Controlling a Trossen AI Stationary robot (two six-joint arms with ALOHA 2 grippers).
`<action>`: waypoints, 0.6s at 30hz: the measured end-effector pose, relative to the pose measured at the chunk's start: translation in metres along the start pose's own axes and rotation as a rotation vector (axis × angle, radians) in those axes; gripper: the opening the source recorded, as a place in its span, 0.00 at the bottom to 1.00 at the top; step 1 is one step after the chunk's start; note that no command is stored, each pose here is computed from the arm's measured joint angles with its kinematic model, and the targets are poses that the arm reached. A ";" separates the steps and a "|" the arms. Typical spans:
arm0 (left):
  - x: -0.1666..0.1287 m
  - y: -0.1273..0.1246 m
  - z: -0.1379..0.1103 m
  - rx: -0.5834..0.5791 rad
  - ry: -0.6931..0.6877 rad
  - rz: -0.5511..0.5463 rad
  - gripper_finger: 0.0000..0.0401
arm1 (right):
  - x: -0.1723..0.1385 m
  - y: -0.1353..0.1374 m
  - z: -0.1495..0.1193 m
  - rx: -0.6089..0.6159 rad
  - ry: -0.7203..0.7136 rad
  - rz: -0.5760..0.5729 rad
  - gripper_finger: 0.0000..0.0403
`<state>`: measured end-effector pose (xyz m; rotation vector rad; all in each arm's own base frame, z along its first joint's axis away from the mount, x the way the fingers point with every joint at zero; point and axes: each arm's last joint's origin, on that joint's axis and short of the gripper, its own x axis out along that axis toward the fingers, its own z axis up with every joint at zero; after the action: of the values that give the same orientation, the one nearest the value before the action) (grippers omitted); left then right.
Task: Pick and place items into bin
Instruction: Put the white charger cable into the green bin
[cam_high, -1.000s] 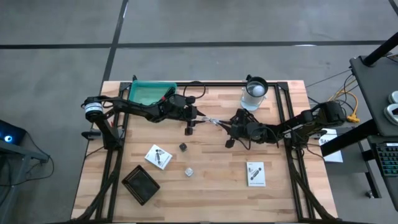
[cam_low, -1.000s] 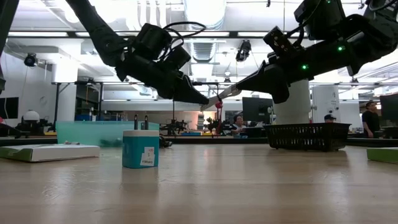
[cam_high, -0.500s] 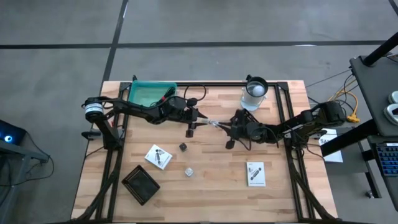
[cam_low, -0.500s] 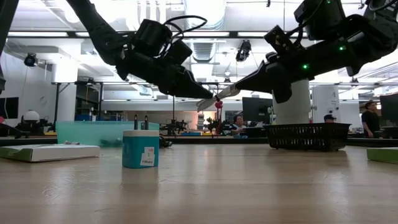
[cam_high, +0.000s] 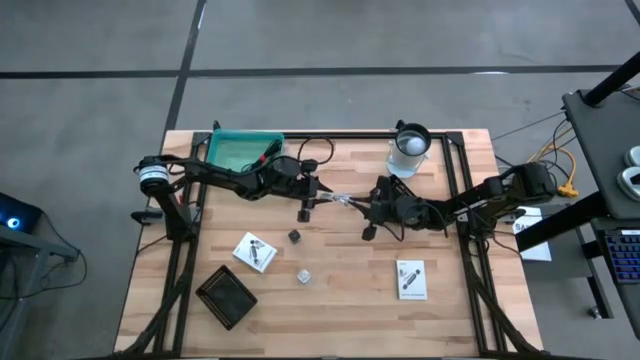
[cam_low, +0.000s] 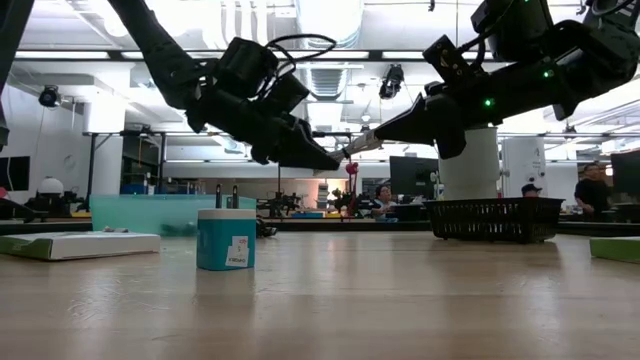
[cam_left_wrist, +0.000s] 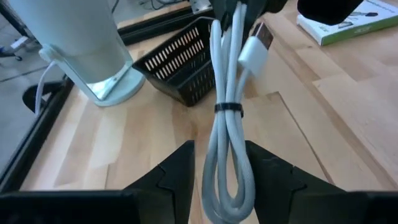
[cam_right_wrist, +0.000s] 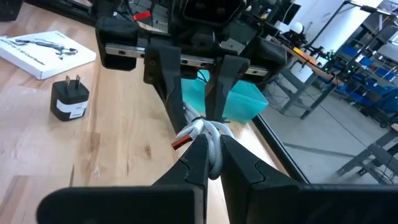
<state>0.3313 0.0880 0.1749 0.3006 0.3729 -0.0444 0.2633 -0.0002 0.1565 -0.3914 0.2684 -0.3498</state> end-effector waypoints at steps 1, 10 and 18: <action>0.000 0.000 0.000 0.002 -0.003 0.001 0.28 | 0.000 0.000 0.000 0.000 0.000 0.000 0.03; 0.004 0.001 -0.002 0.002 0.015 0.020 0.05 | 0.000 0.000 0.000 0.000 0.001 -0.002 0.03; 0.004 0.004 -0.003 0.027 0.064 0.130 0.04 | 0.000 -0.002 -0.001 0.003 0.037 -0.090 0.12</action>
<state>0.3340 0.0931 0.1723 0.3533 0.4155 0.0882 0.2623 -0.0028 0.1565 -0.3950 0.2866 -0.4463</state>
